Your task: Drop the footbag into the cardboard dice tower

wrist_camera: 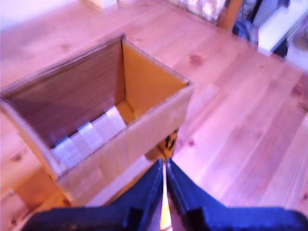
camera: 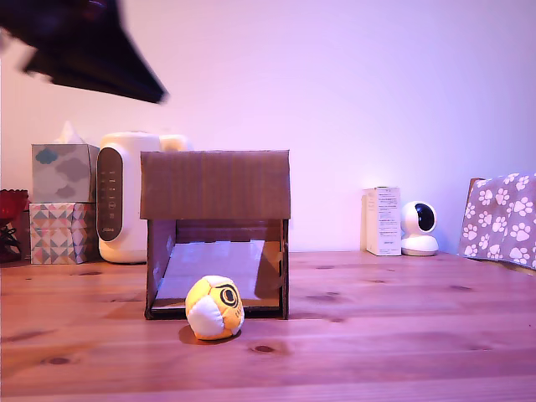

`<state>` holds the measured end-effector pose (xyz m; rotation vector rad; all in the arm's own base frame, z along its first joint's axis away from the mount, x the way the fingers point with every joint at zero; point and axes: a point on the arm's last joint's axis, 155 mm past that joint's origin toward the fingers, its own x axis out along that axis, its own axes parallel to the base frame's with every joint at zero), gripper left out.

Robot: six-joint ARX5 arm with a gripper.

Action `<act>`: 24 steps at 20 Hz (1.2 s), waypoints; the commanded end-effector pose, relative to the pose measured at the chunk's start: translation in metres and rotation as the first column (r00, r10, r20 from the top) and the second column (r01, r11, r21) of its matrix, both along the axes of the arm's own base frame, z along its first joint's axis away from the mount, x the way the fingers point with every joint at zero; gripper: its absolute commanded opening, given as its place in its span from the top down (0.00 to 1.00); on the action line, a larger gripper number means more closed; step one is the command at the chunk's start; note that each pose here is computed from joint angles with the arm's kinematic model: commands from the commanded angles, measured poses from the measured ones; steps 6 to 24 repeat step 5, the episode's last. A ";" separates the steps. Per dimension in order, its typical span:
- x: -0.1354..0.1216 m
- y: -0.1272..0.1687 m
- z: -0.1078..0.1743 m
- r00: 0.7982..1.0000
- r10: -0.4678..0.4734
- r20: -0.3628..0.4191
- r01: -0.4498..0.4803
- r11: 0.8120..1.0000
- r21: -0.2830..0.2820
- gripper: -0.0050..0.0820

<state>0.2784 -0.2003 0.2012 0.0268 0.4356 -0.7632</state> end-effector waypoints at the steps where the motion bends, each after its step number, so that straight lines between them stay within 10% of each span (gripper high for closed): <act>1: -0.002 0.017 -0.014 0.998 0.058 -0.018 -0.058 0.998 -0.023 0.97; 5: -0.008 0.068 -0.018 0.975 0.222 0.029 -0.219 0.973 -0.077 0.97; 24: -0.008 0.068 -0.018 0.975 0.222 0.029 -0.219 0.973 -0.077 0.97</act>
